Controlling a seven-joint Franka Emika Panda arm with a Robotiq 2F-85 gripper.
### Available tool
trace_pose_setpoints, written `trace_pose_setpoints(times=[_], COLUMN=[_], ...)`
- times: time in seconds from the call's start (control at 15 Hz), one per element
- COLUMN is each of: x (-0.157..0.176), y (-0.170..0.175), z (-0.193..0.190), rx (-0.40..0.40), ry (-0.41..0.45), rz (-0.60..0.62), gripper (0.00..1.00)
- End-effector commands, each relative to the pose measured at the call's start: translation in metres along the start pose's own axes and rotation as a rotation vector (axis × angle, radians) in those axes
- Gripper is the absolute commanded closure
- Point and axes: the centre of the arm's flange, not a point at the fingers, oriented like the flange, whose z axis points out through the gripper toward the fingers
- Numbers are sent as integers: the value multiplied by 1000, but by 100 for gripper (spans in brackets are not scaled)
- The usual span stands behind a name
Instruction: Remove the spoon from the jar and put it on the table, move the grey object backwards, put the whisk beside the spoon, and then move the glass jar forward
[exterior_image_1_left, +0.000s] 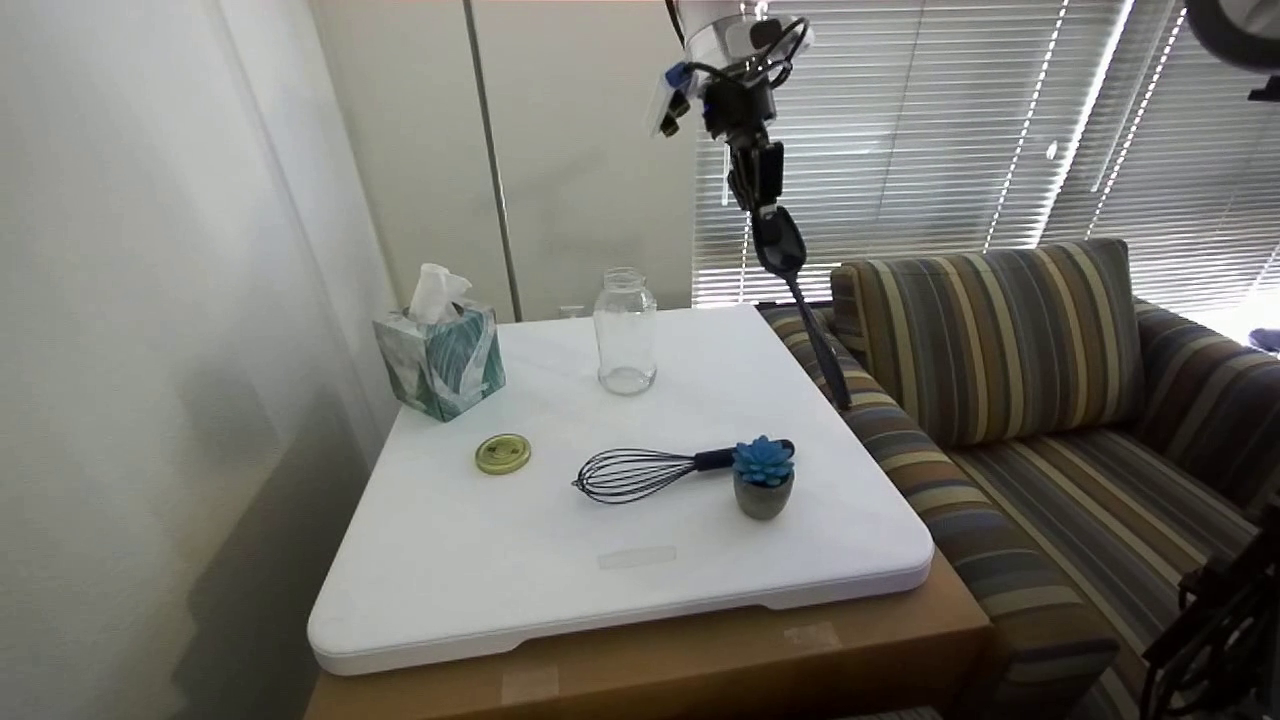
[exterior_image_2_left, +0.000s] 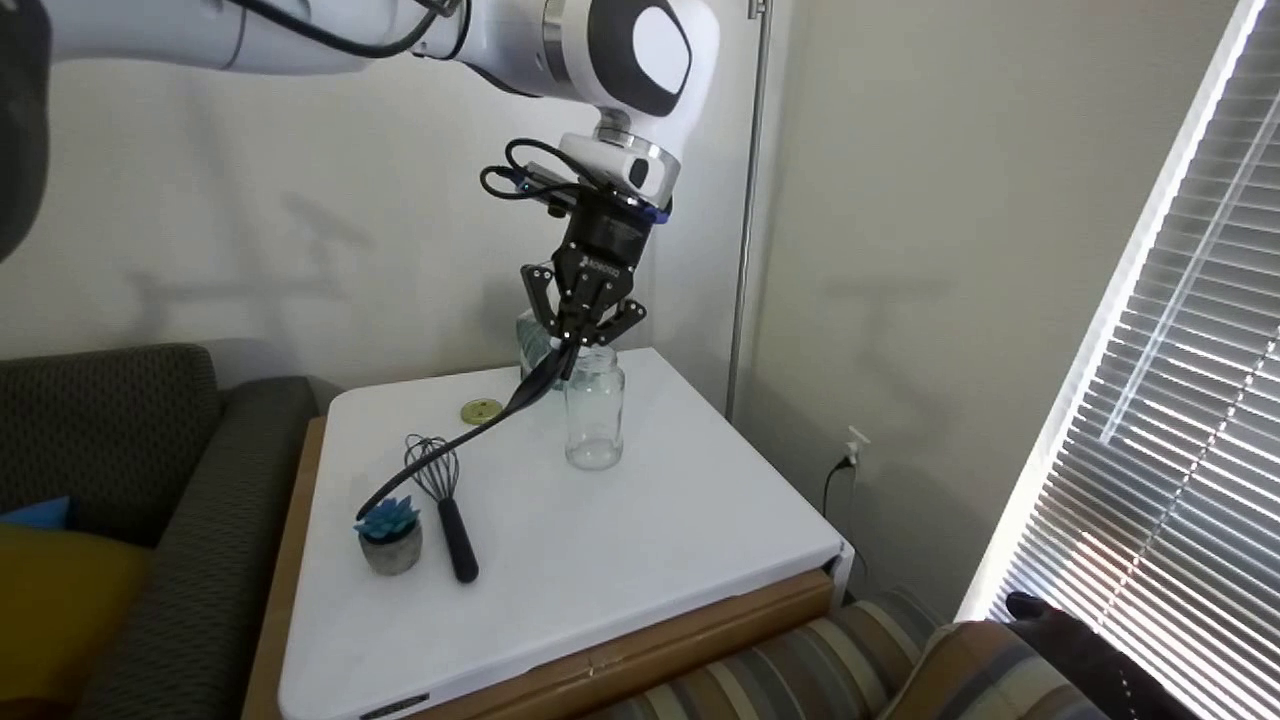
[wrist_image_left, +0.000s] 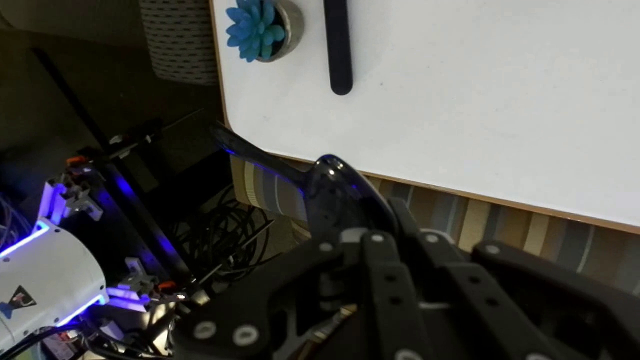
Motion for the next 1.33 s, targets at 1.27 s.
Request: trace_pose_setpoints(times=[1.27], x=[2], y=[-27], z=[-26], rx=[282], ry=[25], rz=[-141], gripper=[94])
